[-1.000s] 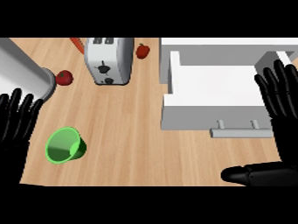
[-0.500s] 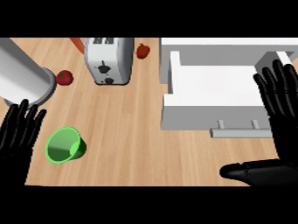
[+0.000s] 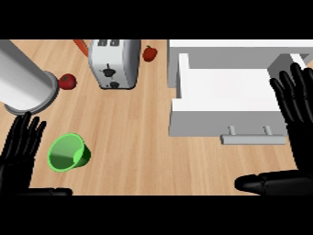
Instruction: Pick up the cup, place it into the drawer and close the drawer
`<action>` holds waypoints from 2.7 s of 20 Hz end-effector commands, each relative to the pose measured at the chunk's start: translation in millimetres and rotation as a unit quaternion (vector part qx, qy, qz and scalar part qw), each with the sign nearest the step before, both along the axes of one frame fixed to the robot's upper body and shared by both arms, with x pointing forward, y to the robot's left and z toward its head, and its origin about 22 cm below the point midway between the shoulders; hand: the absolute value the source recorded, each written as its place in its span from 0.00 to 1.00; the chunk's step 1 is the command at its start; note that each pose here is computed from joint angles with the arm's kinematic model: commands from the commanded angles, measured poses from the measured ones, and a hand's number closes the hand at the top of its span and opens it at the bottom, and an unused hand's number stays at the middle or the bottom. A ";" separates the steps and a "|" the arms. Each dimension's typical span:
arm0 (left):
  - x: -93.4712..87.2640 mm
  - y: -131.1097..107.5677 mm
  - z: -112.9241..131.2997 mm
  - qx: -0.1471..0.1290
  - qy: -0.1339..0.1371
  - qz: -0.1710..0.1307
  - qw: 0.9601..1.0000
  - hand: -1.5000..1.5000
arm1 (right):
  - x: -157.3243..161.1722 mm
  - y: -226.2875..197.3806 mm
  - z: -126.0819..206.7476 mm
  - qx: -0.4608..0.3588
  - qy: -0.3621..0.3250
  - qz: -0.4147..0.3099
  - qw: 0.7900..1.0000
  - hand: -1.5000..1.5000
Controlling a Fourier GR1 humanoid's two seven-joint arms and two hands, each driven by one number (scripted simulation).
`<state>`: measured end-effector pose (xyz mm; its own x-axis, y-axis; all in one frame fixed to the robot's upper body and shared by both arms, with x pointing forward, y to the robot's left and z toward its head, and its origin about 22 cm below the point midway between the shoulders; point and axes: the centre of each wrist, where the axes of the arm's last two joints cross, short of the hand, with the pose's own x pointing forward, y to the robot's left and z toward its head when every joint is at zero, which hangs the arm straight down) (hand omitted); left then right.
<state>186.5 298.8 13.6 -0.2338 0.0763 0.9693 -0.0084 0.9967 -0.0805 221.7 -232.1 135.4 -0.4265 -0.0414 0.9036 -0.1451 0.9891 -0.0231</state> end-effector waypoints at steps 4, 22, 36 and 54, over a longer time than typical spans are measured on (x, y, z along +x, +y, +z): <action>-9.8 16.5 -27.8 0.008 0.015 0.018 1.000 0.00 | 5.1 -21.5 -7.2 -0.009 0.000 0.000 1.000 0.00; 36.7 44.0 -99.8 -0.002 0.039 0.026 0.999 0.00 | -1.0 7.5 16.6 0.001 -0.001 0.003 1.000 0.00; 33.4 61.0 -143.0 0.001 0.052 0.031 0.998 0.00 | -3.2 -14.7 9.2 0.000 0.008 0.018 1.000 0.00; 49.7 33.5 -153.0 -0.053 0.032 -0.002 0.998 0.00 | -2.6 -12.6 8.8 -0.008 -0.003 0.022 1.000 0.00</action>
